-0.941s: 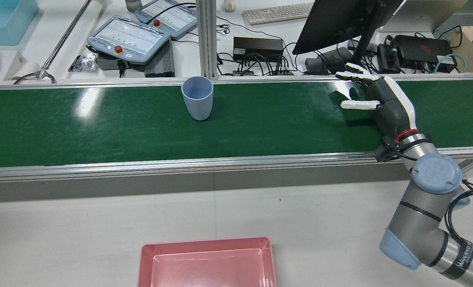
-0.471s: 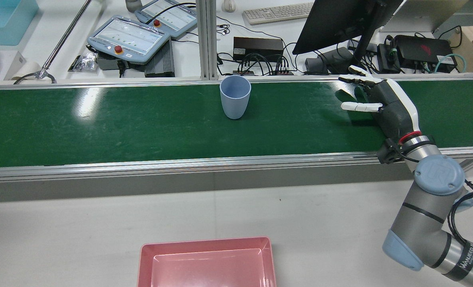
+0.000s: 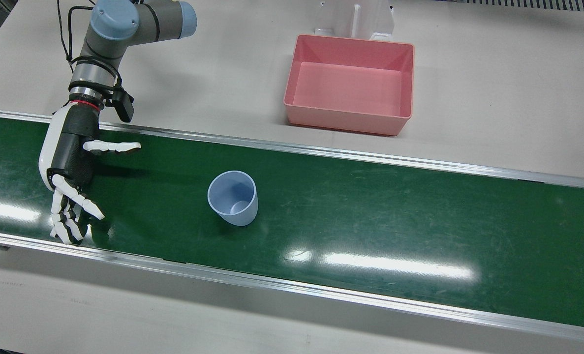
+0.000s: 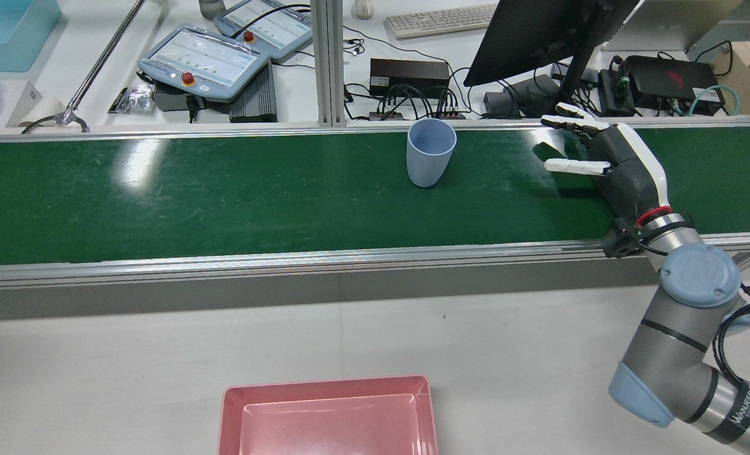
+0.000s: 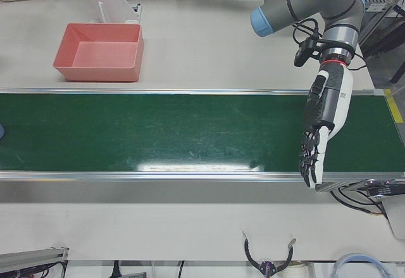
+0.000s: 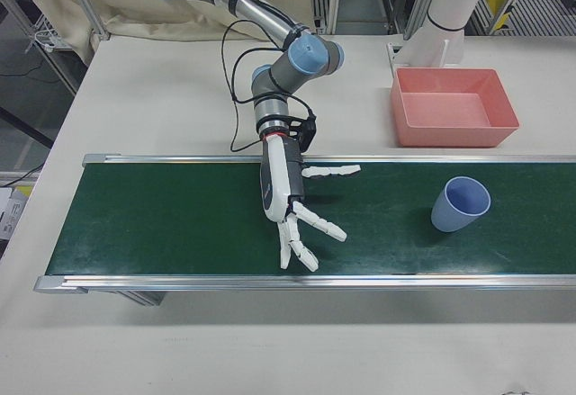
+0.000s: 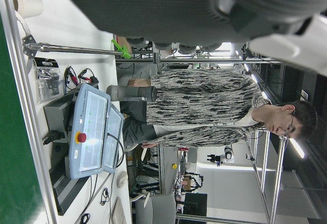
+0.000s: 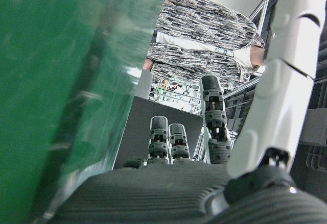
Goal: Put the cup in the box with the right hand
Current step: 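Close the right hand around the light blue cup on the belt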
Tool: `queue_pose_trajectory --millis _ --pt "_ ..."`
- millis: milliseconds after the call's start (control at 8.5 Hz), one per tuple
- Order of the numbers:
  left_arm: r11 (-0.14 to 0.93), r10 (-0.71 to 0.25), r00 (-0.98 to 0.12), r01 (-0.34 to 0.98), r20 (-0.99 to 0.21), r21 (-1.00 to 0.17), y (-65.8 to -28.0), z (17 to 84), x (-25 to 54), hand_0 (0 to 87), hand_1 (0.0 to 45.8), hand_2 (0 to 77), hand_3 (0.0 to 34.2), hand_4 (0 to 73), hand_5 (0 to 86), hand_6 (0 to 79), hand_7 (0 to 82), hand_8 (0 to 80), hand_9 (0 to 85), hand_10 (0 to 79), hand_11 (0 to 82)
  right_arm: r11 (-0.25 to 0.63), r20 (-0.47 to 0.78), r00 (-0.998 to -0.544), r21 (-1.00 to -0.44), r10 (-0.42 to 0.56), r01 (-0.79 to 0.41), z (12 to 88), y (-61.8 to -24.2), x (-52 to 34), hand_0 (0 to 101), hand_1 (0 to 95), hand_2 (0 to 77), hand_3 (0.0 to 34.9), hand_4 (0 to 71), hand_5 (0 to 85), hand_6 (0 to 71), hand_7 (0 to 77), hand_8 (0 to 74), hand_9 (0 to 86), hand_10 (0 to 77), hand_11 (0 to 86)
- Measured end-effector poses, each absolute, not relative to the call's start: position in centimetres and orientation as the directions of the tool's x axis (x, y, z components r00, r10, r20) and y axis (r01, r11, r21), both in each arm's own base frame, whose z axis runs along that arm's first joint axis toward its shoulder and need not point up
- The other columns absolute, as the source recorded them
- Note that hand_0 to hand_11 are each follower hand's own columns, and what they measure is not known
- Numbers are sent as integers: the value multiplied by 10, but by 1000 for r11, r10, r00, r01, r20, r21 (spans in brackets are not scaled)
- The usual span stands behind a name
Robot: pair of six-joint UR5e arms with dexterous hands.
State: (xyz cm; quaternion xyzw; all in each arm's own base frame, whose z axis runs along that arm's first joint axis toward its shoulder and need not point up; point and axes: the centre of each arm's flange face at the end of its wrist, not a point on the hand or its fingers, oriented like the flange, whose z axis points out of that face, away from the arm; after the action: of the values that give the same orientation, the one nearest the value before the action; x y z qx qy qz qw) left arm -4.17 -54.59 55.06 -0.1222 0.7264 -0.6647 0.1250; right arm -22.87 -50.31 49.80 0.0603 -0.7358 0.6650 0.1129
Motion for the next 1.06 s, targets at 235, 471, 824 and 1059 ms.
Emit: queue_pose_trajectory --millis 235,471,824,1059 --pt "87 -344 -939 -12 -19 -996 -546 550 -42 0 5 5 0 11 5 5 5 0 0 0 0 107 249 -966 -964 63 -241 499 -502 -229 509 93 65 0 273 55 54 202 115 202 5 11" --pt "87 -344 -939 -12 -19 -996 -546 550 -41 0 5 5 0 11 5 0 5 0 0 0 0 107 249 -966 -964 64 -242 499 -502 -229 509 125 33 0 273 55 54 202 115 202 5 11" --pt "87 -344 -939 -12 -19 -996 -546 550 -41 0 5 5 0 11 5 5 5 0 0 0 0 106 251 -966 -964 64 -244 500 -502 -229 511 158 109 0 245 55 54 213 115 213 5 11" --pt "87 -344 -939 -12 -19 -996 -546 550 -42 0 5 5 0 11 5 5 5 0 0 0 0 97 259 -964 -963 64 -252 499 -501 -228 522 196 125 0 245 55 54 213 115 213 5 11"
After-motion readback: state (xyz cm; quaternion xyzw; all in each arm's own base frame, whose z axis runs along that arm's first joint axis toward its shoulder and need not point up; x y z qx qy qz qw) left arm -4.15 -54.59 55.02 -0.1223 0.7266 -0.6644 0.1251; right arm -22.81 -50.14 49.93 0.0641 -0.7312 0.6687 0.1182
